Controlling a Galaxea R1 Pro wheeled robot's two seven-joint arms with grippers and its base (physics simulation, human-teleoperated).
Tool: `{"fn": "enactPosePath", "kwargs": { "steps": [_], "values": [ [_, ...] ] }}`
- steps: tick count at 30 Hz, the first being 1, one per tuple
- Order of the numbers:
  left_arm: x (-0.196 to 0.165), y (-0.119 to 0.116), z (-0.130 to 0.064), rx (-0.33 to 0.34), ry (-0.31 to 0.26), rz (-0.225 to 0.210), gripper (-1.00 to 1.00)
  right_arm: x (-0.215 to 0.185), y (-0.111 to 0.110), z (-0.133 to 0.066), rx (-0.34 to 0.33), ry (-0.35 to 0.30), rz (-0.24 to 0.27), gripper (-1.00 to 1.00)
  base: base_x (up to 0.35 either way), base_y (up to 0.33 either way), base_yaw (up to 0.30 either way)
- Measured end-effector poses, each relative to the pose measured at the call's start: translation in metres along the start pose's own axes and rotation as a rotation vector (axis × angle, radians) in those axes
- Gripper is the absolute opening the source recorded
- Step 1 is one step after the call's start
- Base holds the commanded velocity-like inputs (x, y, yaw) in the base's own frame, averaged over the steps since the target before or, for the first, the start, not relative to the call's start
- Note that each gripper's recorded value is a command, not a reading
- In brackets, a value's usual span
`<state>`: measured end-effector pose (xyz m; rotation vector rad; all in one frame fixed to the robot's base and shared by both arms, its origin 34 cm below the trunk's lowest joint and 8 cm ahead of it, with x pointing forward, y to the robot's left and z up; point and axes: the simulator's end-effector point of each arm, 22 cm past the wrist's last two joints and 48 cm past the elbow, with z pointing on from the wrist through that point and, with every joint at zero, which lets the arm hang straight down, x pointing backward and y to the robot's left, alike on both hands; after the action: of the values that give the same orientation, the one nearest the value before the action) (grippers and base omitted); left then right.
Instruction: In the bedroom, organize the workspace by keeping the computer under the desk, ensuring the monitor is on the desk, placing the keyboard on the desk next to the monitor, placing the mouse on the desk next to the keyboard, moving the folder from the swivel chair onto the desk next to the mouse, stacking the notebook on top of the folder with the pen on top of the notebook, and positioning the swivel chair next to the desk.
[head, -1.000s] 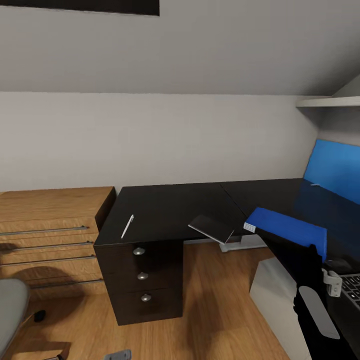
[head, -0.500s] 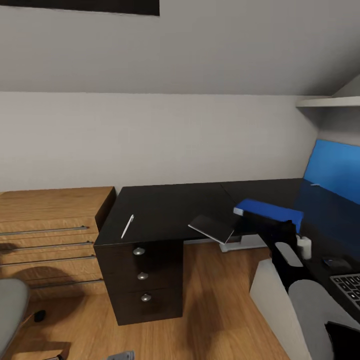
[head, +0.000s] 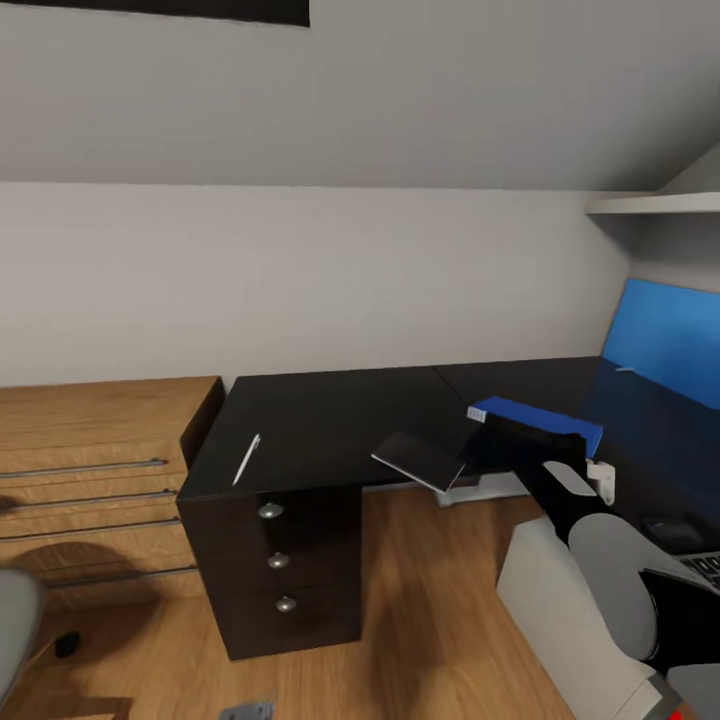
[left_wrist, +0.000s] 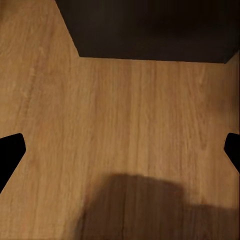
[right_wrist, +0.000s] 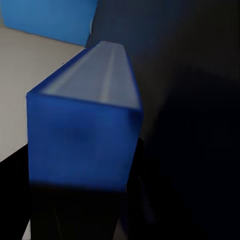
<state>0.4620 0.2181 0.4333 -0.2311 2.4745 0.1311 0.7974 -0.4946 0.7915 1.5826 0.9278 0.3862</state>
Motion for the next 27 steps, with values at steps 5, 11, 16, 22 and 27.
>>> {"fn": "enactPosePath", "kwargs": {
  "steps": [5, 11, 16, 22, 27],
  "values": [
    [-0.001, -0.002, 0.000, 0.002, -0.003, -0.003, 1.00, -0.002, -0.007, 0.001, 0.011, -0.003, 0.004, -1.00, 0.174, 0.000, -0.158],
    [-0.001, -0.002, 0.000, 0.001, -0.003, -0.004, 1.00, -0.003, -0.016, 0.001, 0.025, -0.003, -0.003, -1.00, 0.022, 0.000, -0.065],
    [0.001, -0.001, 0.000, 0.000, 0.000, -0.004, 1.00, -0.003, -0.016, 0.002, 0.023, -0.002, -0.004, -1.00, 0.002, 0.000, -0.145],
    [0.003, 0.000, 0.001, -0.003, 0.006, -0.004, 1.00, -0.003, -0.017, 0.003, 0.023, -0.004, 0.000, -1.00, 0.000, 0.000, -0.115],
    [0.005, 0.000, 0.001, -0.004, 0.009, -0.004, 1.00, -0.005, -0.017, 0.006, 0.022, -0.009, -0.001, -1.00, 0.000, 0.000, -0.055]
  ]
}}
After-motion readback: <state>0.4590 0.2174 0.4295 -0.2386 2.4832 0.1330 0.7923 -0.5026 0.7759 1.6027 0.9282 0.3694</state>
